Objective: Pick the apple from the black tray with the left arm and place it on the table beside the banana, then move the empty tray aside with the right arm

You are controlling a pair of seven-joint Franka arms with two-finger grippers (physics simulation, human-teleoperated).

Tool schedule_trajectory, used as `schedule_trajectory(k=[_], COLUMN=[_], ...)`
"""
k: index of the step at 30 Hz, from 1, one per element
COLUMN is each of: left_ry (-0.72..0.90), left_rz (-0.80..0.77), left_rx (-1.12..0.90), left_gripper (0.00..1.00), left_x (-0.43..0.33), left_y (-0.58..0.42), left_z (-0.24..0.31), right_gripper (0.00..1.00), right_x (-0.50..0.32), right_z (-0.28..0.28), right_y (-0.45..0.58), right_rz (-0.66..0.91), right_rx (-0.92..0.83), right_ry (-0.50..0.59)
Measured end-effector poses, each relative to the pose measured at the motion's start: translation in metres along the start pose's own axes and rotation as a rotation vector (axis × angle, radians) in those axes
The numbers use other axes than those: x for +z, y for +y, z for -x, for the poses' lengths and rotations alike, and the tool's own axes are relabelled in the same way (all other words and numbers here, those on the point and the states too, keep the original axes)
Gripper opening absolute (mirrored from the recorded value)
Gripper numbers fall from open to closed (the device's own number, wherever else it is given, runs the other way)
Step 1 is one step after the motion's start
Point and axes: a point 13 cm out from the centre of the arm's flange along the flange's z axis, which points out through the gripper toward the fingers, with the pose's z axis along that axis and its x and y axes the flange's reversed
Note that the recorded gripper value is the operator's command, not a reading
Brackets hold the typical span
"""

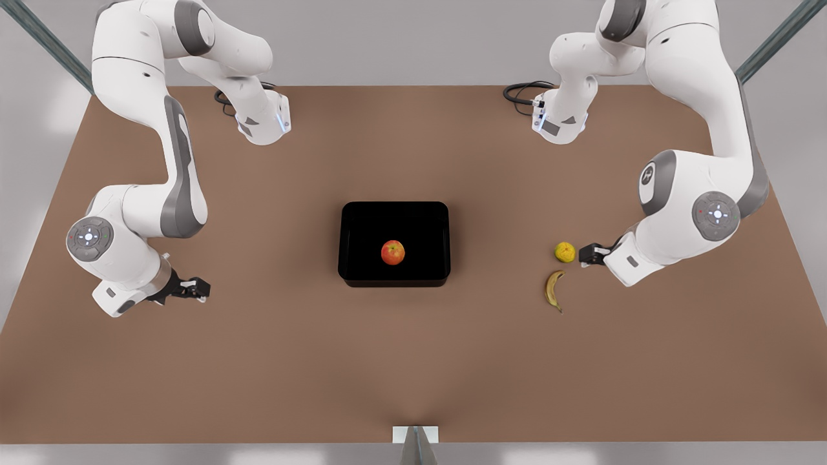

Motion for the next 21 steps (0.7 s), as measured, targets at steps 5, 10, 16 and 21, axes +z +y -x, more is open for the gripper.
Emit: schedule_trajectory(k=[5, 10, 16, 21], left_ry=[-0.009, -0.024, 0.0, -0.058], left_rz=[0.058, 0.056, 0.139, 0.147], left_rx=[0.096, 0.309, 0.407, 0.297], left_gripper=[1.0, 1.0, 1.0, 1.0], left_x=[0.005, 0.011, 0.118, 0.198], left_y=[-0.049, -0.212, -0.393, -0.465], left_z=[0.001, -0.033, -0.1, -0.102], right_gripper=[1.0, 1.0, 1.0, 1.0], right_x=[0.0, 0.0, -0.001, -0.001], right_z=[0.001, 0.001, 0.001, 0.001], right_y=[0.002, 0.002, 0.002, 0.002], right_rz=[0.0, -0.001, -0.001, -0.001], right_rx=[-0.004, -0.005, -0.006, -0.006], right_ry=[-0.003, -0.004, -0.005, -0.005])
